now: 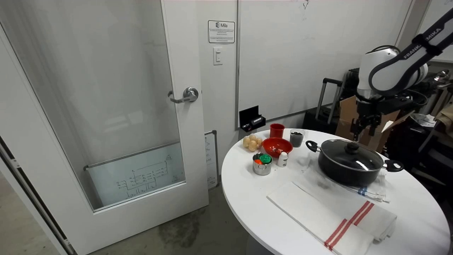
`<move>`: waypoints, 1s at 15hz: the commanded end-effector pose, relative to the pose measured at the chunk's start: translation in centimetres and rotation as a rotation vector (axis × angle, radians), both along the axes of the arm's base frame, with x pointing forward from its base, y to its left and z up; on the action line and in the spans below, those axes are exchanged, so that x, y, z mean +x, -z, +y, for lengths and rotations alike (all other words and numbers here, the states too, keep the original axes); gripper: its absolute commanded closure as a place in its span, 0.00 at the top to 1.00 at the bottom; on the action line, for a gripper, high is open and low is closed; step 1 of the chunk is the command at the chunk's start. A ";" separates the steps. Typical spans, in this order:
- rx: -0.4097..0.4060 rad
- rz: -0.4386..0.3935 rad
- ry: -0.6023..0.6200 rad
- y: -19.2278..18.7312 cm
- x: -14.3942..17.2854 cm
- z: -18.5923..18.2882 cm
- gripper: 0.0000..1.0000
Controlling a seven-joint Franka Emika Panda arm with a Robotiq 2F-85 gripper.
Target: Remove the lid of the pot
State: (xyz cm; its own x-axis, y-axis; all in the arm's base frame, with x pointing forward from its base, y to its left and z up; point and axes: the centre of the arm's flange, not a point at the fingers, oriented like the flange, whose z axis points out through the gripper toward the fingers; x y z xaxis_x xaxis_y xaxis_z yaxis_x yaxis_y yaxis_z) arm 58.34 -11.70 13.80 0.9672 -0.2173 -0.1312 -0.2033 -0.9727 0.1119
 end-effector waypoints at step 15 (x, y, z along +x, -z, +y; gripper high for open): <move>0.119 0.012 -0.038 4.6 3.6 -2.3 1.00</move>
